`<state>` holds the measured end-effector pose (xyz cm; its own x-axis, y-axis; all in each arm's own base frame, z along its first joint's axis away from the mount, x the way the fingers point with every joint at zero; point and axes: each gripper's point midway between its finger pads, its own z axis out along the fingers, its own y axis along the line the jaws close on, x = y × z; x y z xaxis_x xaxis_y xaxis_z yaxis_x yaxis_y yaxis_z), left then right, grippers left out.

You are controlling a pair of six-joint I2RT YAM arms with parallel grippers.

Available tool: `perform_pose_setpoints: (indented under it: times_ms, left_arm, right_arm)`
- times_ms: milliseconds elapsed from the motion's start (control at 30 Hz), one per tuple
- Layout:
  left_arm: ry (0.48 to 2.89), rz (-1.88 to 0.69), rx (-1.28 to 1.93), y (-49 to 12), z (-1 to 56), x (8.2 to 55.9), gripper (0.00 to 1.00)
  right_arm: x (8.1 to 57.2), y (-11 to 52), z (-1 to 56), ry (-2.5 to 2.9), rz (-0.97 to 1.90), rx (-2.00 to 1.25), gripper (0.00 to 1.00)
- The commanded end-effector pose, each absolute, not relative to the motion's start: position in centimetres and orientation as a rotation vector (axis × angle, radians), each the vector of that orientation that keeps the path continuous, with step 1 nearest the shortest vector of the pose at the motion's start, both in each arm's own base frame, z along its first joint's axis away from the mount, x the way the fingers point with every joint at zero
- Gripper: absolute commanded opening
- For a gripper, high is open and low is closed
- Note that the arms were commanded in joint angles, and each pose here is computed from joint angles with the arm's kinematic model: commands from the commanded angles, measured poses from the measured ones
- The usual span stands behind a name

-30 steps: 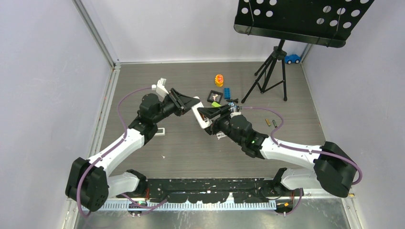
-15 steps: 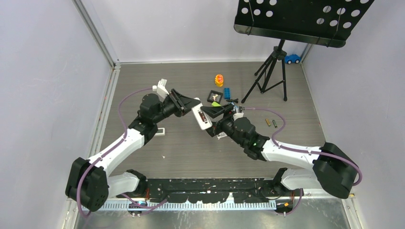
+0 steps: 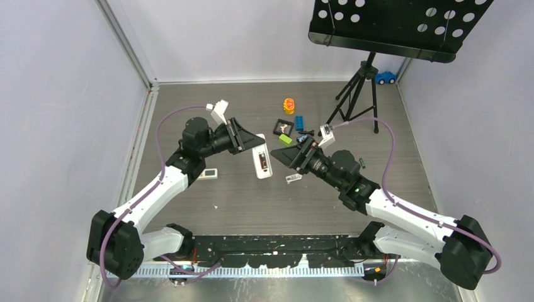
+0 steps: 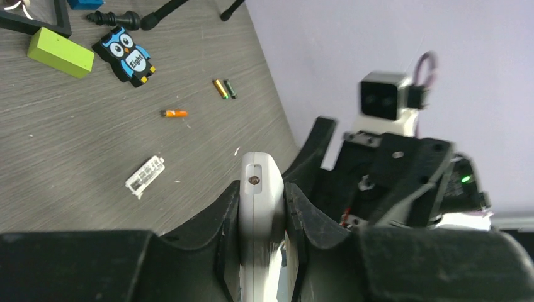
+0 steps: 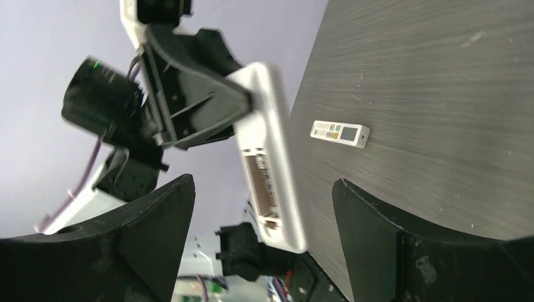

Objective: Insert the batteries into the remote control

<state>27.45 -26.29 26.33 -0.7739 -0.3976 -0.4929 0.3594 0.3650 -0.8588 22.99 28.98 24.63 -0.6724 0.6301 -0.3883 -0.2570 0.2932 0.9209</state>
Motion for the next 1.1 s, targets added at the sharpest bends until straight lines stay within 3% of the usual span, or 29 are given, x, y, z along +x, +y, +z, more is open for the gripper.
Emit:
perform_pose_setpoints:
  times_ms: [0,167,267,567,933,1000,1067]
  left_arm:
    - [1.904,-1.443,0.196,-26.2,28.6,25.8,0.00]
    - [1.901,-1.431,0.247,-26.2,28.8,25.5,0.00]
    - [1.905,-1.444,0.264,-26.3,28.7,25.2,0.00]
    - [1.925,-1.468,0.261,-26.6,28.2,25.3,0.00]
    - [1.928,-1.485,0.266,-26.7,28.2,25.0,0.00]
    - [1.928,-1.486,0.268,-26.7,28.2,25.0,0.00]
    - [1.928,-1.486,0.271,-26.7,28.2,24.9,0.00]
  right_arm:
    - [20.5,30.4,25.7,1.835,1.361,-0.164,0.85]
    - [20.1,31.2,25.3,1.876,1.301,-0.313,0.71]
    - [20.1,31.2,25.3,1.864,1.247,-0.356,0.67]
    - [20.8,32.3,24.6,1.907,1.102,-0.427,0.67]
    - [21.8,33.5,23.8,1.948,1.023,-0.433,0.56]
    - [21.9,33.5,23.6,1.948,1.008,-0.440,0.53]
    - [21.8,33.1,22.6,1.977,0.977,-0.460,0.43]
